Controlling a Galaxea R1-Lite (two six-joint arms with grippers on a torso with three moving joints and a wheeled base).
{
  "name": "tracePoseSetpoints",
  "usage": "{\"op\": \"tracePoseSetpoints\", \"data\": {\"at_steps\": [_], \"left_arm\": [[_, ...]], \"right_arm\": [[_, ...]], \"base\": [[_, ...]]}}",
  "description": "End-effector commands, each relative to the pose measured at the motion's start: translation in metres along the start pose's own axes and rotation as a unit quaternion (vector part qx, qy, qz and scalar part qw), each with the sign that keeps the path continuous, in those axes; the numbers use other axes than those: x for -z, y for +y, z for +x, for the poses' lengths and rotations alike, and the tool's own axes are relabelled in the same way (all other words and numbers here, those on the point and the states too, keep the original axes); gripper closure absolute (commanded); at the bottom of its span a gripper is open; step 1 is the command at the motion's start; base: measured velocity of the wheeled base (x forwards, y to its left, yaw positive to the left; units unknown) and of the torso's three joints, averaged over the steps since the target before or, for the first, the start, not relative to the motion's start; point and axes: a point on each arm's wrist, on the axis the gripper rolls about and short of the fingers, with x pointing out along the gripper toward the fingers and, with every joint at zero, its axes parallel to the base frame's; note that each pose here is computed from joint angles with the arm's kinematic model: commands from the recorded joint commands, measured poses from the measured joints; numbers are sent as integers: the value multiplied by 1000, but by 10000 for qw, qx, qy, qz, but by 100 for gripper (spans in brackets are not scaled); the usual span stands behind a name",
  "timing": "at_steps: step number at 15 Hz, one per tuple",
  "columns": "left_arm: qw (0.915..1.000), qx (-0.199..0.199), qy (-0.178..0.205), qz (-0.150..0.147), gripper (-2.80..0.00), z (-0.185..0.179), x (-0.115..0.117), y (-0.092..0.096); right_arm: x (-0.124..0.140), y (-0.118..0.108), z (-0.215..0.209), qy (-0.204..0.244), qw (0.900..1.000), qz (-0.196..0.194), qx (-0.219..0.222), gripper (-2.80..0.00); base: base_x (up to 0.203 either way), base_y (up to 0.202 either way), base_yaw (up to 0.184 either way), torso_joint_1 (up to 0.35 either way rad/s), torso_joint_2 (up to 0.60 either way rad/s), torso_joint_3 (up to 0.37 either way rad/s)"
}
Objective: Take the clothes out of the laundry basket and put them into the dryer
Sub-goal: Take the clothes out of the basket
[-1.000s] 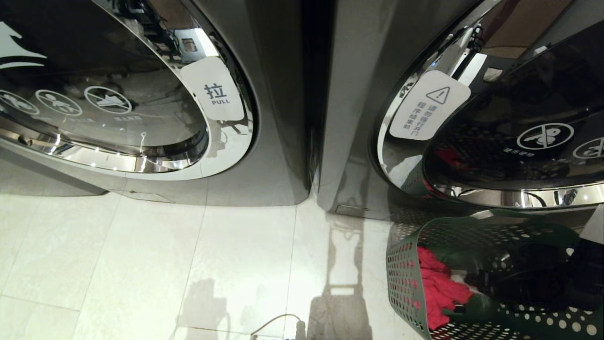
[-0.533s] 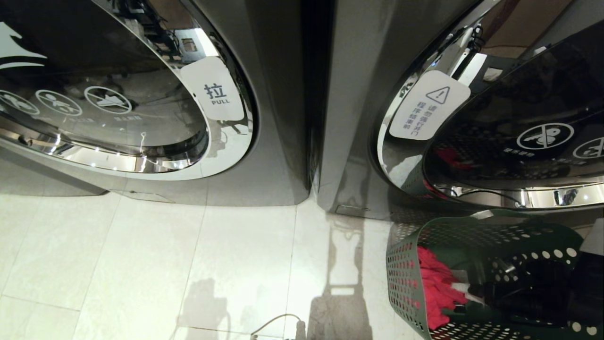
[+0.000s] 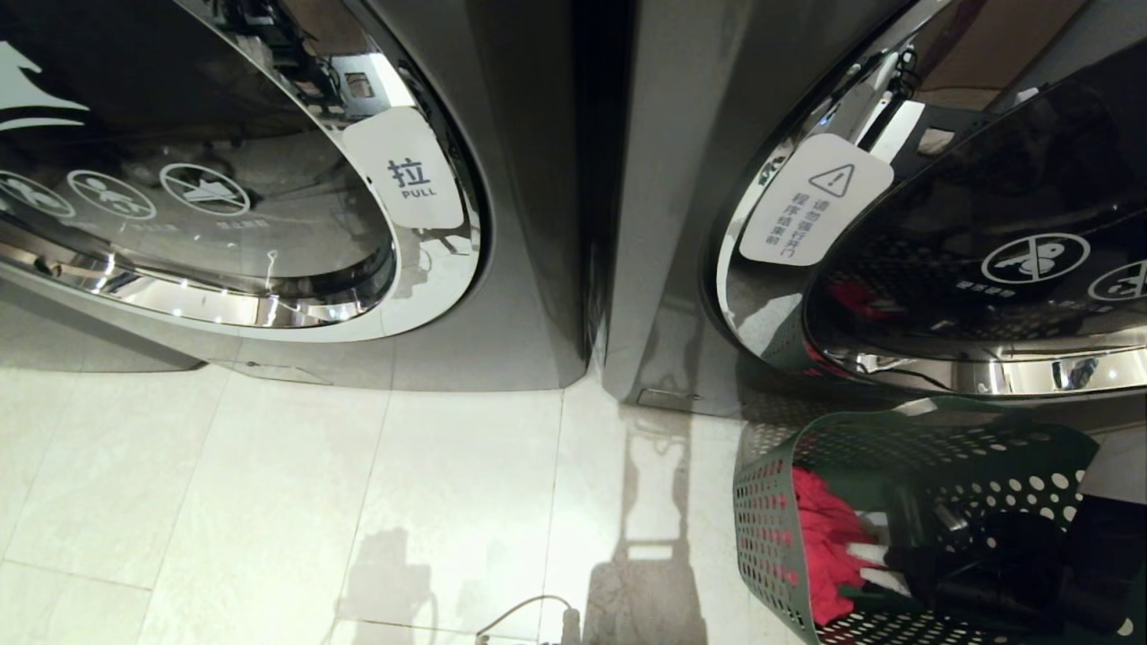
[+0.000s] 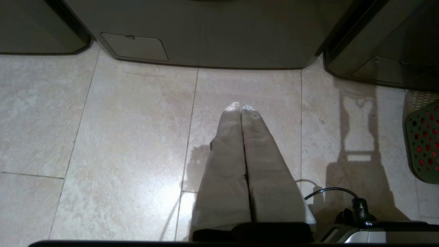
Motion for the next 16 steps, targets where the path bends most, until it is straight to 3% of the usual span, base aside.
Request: {"op": "tracePoseSetpoints", "data": {"at_steps": [1, 3, 6, 8, 11, 14, 15, 16], "left_arm": [[9999, -3, 147, -2, 0, 2, 9, 0], [9999, -3, 147, -2, 0, 2, 9, 0], [9999, -3, 147, -2, 0, 2, 9, 0], [9999, -3, 149, -2, 0, 2, 9, 0], [9999, -3, 147, -2, 0, 2, 9, 0], [9999, -3, 147, -2, 0, 2, 9, 0], [9999, -3, 147, -2, 0, 2, 9, 0], [9999, -3, 147, -2, 0, 2, 9, 0]], "right_arm": [[10, -10, 8, 120, 9998, 139, -52, -280], [8, -19, 13, 98, 9999, 101, 42, -280], [-4, -30, 8, -125, 9947, -96, 1013, -280], [-11, -36, 0, -290, 9913, -255, 1255, -280], [-19, -42, -8, -458, 9788, -363, 1961, -280], [-24, -41, -18, -607, 9772, -378, 2000, -280], [-24, -37, -20, -614, 9804, -362, 1839, -280], [-24, -30, -21, -585, 9888, -323, 1334, -280]], "base": [[0, 0, 0, 0, 0, 0], [0, 0, 0, 0, 0, 0], [0, 0, 0, 0, 0, 0], [0, 0, 0, 0, 0, 0], [0, 0, 0, 0, 0, 0], [0, 0, 0, 0, 0, 0], [0, 0, 0, 0, 0, 0], [0, 0, 0, 0, 0, 0]]}}
